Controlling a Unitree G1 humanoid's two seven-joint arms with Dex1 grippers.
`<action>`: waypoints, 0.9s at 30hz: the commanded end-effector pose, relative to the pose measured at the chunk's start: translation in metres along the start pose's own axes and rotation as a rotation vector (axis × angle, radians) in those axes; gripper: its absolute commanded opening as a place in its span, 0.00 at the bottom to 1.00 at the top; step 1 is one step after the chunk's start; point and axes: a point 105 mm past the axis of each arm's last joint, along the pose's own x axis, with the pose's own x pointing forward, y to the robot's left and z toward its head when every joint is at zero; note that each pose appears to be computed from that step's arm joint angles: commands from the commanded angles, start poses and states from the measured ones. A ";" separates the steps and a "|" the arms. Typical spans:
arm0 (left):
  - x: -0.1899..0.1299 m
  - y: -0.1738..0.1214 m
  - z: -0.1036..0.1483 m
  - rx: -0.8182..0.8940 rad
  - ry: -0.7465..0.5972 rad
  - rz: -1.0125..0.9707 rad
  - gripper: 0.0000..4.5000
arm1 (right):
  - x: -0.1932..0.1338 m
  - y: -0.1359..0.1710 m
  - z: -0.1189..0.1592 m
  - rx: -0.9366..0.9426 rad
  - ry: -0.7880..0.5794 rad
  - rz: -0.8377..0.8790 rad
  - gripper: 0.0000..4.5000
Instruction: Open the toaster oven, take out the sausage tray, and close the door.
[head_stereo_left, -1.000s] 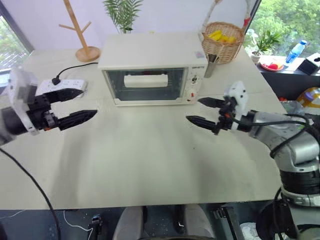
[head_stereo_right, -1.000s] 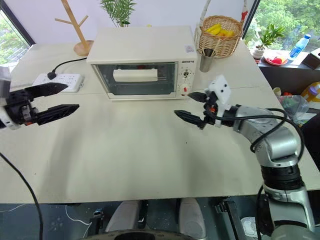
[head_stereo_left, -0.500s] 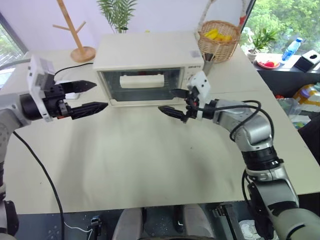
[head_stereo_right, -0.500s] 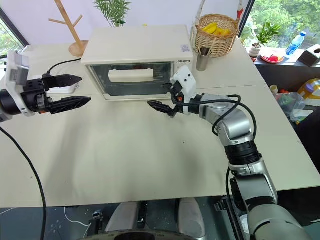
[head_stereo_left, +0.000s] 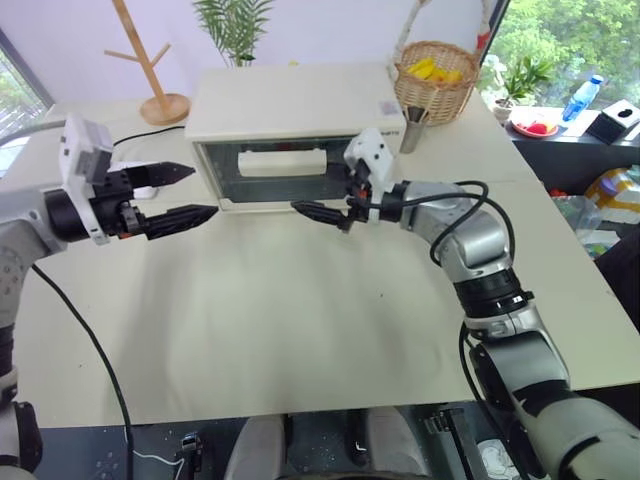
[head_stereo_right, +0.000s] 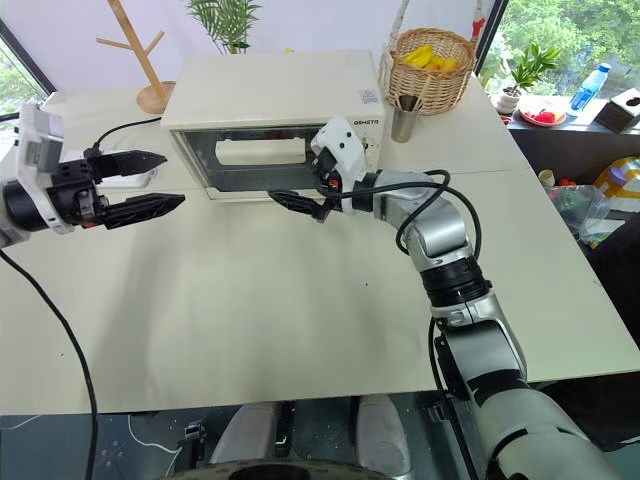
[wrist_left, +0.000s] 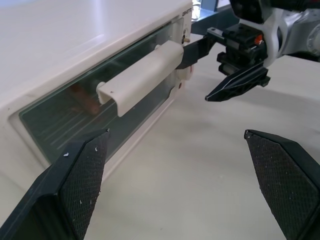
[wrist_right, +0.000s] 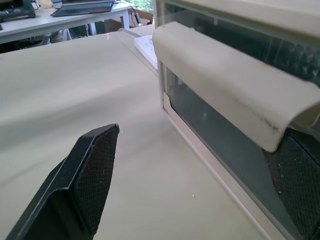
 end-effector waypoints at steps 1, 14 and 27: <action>-0.002 0.001 0.009 0.043 -0.023 0.013 1.00 | 0.001 0.003 0.023 -0.064 -0.059 0.015 0.99; 0.006 0.006 0.012 0.031 -0.046 0.006 1.00 | -0.007 0.023 0.033 -0.080 -0.137 0.096 0.99; 0.025 0.021 0.022 0.010 -0.101 -0.004 0.47 | -0.016 0.050 0.014 -0.007 -0.142 0.130 1.00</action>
